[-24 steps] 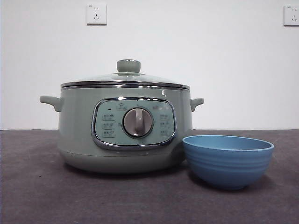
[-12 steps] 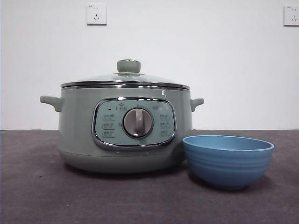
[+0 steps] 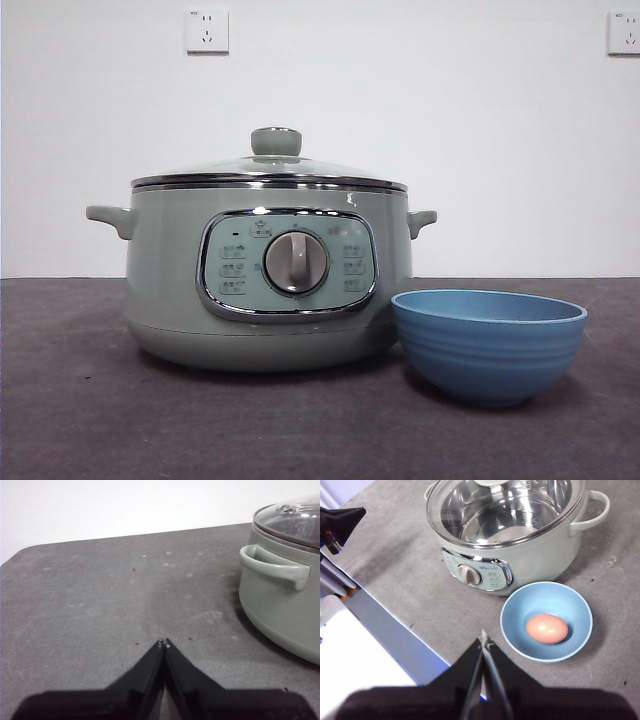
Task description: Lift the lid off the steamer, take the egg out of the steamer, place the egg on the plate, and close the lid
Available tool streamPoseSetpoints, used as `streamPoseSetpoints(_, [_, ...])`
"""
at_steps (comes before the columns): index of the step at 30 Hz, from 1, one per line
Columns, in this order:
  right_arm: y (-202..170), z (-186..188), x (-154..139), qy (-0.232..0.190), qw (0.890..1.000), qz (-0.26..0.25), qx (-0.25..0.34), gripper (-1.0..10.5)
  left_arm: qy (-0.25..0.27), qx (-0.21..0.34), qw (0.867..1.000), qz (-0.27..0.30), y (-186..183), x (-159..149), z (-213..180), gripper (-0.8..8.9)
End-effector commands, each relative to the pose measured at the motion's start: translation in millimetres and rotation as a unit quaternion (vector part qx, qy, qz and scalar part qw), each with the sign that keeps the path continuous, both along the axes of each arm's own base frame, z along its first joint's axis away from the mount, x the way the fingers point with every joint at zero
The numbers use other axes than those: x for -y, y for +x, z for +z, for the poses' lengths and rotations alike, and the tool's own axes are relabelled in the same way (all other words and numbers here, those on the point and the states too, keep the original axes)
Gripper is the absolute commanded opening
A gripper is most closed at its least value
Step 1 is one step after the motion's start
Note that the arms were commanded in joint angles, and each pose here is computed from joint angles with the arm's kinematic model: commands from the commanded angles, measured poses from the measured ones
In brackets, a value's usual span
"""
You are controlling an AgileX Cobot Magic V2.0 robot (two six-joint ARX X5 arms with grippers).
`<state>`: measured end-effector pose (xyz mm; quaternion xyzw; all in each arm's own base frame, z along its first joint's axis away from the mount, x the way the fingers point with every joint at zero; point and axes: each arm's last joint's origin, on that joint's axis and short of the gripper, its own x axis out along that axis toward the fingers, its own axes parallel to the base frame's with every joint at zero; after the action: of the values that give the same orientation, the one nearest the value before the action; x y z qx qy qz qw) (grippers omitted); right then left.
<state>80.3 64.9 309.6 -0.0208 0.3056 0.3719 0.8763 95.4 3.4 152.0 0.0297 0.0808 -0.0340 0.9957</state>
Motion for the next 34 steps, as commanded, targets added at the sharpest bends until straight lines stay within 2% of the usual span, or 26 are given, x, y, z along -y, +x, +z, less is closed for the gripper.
streamPoseSetpoints(1, [0.5, -2.2, -0.4, 0.0, 1.0, -0.002, -0.003, 0.0, -0.003, -0.004, 1.0, 0.005, 0.5, -0.5, -4.1, -0.04])
streamPoseSetpoints(21, [0.5, -2.2, -0.4, 0.0, 1.0, -0.001, -0.003, 0.0, -0.003, -0.004, 1.0, 0.005, 0.5, -0.5, -4.1, -0.04])
streamPoseSetpoints(23, [1.0, -1.3, -0.1, -0.009, 1.0, 0.006, 0.016, 0.0, -0.003, -0.004, 1.0, 0.005, 0.5, -0.5, -4.1, -0.04])
streamPoseSetpoints(28, [4.7, 8.8, 10.4, 0.017, 0.996, -0.042, 0.074, 0.0, -0.003, -0.004, 1.0, 0.005, 0.5, -0.5, -4.1, -0.04])
streamPoseSetpoints(31, [5.4, 14.9, 23.0, 0.03, 0.989, -0.102, 0.107, 0.0, -0.003, -0.004, 1.0, 0.005, 0.5, -0.5, -4.1, -0.04])
streamPoseSetpoints(34, [3.4, 17.6, 36.5, 0.026, 0.977, -0.163, 0.135, 0.0, -0.003, -0.004, 1.0, 0.005, 0.5, -0.5, -4.1, -0.04])
